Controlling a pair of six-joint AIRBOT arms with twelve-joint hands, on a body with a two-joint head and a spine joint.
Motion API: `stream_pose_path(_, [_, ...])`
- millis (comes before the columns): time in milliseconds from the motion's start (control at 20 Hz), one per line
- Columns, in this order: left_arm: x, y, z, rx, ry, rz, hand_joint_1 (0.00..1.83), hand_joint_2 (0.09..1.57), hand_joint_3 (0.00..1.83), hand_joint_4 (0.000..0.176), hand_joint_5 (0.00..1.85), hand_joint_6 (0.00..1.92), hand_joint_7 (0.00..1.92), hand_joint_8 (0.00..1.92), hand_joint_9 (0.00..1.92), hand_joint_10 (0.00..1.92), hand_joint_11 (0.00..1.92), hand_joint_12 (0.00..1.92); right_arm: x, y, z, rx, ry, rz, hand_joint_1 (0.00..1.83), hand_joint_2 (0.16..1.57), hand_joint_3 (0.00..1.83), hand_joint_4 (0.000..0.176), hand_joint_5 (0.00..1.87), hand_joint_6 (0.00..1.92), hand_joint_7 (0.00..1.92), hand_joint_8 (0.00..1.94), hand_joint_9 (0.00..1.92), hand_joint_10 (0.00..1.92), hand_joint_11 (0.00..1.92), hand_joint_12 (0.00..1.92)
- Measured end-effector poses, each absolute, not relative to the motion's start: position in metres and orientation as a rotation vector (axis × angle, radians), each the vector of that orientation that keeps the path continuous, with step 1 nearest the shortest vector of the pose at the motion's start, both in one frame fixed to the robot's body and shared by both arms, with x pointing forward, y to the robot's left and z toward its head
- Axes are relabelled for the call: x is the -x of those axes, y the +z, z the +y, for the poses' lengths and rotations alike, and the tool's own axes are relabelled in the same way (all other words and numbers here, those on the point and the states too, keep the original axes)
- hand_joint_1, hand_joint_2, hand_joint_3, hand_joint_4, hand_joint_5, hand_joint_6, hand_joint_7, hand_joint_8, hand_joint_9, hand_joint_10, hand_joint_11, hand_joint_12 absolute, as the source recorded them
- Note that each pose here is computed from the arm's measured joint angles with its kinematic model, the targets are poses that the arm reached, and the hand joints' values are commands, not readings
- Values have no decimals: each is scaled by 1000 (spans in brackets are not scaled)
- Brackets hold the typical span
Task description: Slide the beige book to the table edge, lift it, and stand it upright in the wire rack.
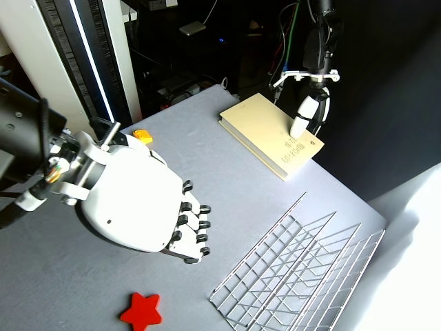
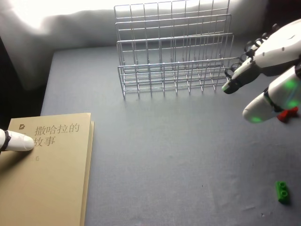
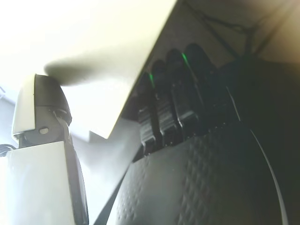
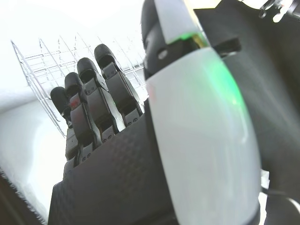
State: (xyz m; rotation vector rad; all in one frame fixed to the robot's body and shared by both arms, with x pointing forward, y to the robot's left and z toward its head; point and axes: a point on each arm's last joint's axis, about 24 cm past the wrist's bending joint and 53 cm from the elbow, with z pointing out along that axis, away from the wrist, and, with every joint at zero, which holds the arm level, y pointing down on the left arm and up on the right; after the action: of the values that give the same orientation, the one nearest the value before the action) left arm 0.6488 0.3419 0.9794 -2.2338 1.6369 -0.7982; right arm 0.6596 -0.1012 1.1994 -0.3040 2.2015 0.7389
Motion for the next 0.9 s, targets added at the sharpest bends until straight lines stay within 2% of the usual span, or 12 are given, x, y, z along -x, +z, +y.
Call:
stream_pose_path(50, [-649, 980, 342, 2233, -801, 1635, 1196, 1130, 4, 0, 893, 880, 832, 892, 872, 108, 446, 1058, -658, 1199, -106, 303, 732, 2199, 125, 1184, 0, 0, 266, 1, 270, 0, 259, 1, 0, 720])
stream_pose_path(100, [-650, 980, 342, 2233, -803, 1633, 1323, 1182, 0, 0, 822, 1126, 816, 1170, 800, 1121, 562, 1136, -657, 1199, -108, 300, 730, 2199, 136, 1183, 0, 0, 265, 0, 264, 0, 257, 0, 0, 717])
stream_pose_path(150, [-650, 980, 342, 2239, -804, 1626, 1454, 1187, 0, 0, 752, 1153, 786, 1294, 794, 1284, 622, 1562, -655, 1199, -111, 294, 730, 2200, 147, 1183, 0, 0, 273, 3, 274, 3, 267, 3, 0, 758])
stream_pose_path(200, [-649, 979, 341, 2257, -806, 1616, 1479, 1199, 4, 0, 715, 1198, 748, 1377, 773, 1357, 602, 1675, -652, 1196, -114, 273, 735, 2209, 160, 1180, 0, 0, 274, 2, 275, 3, 269, 4, 0, 768])
stream_pose_path(250, [-649, 979, 341, 2272, -814, 1603, 1487, 1180, 0, 0, 812, 1107, 739, 1335, 779, 1348, 712, 1624, -651, 1192, -117, 260, 733, 2217, 200, 1182, 0, 0, 266, 0, 259, 1, 258, 1, 0, 747])
stream_pose_path(300, [-650, 980, 340, 2275, -820, 1596, 1490, 1166, 0, 0, 821, 1083, 758, 1304, 806, 1315, 753, 1598, -647, 1190, -118, 250, 738, 2222, 201, 1186, 1, 0, 261, 0, 251, 0, 253, 0, 0, 739])
stream_pose_path(450, [-650, 980, 341, 2263, -818, 1603, 1492, 1145, 0, 0, 876, 1024, 774, 1266, 845, 1233, 810, 1537, -641, 1189, -119, 232, 750, 2226, 192, 1187, 1, 0, 258, 3, 250, 5, 249, 3, 0, 735])
stream_pose_path(600, [-652, 982, 345, 2237, -813, 1617, 1491, 1148, 1, 0, 879, 1027, 752, 1289, 828, 1244, 809, 1545, -640, 1190, -117, 237, 753, 2219, 192, 1187, 0, 0, 267, 7, 258, 8, 254, 5, 0, 736])
stream_pose_path(700, [-661, 991, 352, 2167, -811, 1651, 1490, 1154, 0, 0, 858, 1096, 755, 1241, 822, 1257, 787, 1568, -637, 1188, -116, 242, 756, 2227, 201, 1181, 0, 0, 298, 10, 292, 10, 284, 10, 0, 794])
stream_pose_path(800, [-669, 1002, 361, 2039, -795, 1722, 1490, 1151, 0, 0, 860, 1097, 770, 1204, 829, 1254, 785, 1573, -637, 1188, -119, 237, 752, 2227, 186, 1189, 2, 0, 267, 2, 251, 1, 244, 1, 0, 710])
stream_pose_path(900, [-684, 1018, 372, 1916, -801, 1749, 1491, 1151, 0, 0, 834, 1095, 784, 1213, 839, 1248, 789, 1576, -638, 1188, -124, 228, 744, 2227, 195, 1184, 0, 0, 277, 4, 265, 4, 266, 7, 0, 775])
